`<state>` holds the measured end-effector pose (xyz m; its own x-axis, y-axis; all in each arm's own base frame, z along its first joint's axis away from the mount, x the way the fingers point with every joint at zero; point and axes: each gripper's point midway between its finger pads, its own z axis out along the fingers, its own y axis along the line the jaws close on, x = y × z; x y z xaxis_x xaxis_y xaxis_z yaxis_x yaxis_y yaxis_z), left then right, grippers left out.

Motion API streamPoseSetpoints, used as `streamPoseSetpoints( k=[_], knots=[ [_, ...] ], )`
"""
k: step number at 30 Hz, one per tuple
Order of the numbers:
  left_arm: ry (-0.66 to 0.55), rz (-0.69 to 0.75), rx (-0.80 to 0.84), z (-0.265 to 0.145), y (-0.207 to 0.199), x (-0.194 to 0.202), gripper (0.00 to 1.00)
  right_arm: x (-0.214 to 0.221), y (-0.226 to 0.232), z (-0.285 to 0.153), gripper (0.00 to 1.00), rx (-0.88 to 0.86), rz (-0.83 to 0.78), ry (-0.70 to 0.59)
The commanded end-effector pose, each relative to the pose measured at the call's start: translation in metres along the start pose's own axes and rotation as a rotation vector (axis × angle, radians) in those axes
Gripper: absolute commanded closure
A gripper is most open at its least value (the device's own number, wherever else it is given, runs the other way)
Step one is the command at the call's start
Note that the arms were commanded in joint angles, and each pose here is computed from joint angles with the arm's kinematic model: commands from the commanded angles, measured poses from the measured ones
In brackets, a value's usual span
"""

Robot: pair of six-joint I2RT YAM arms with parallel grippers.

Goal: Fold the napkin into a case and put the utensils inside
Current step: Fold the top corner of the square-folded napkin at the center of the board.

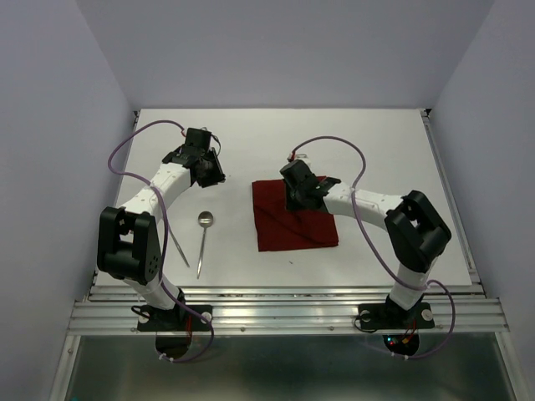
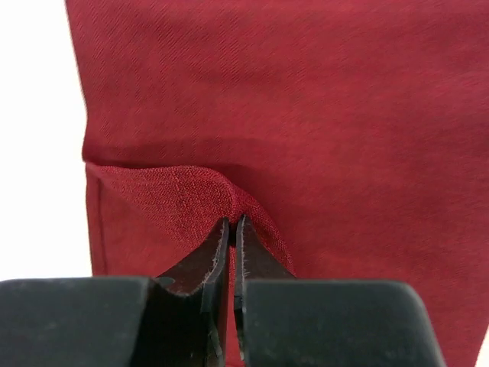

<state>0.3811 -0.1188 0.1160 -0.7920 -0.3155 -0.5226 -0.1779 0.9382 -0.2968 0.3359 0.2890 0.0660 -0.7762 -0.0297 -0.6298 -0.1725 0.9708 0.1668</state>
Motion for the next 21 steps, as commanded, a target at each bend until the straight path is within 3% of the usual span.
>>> streamPoseSetpoints(
  k=[1,21],
  knots=[
    [-0.033,0.017,0.018,-0.013,-0.002,-0.005,0.64,-0.03,-0.003,0.004,0.99,-0.021,0.059,-0.073],
    [-0.028,0.021,0.018,-0.016,-0.001,-0.002,0.64,-0.07,-0.07,0.035,0.99,0.094,0.144,-0.104]
  ],
)
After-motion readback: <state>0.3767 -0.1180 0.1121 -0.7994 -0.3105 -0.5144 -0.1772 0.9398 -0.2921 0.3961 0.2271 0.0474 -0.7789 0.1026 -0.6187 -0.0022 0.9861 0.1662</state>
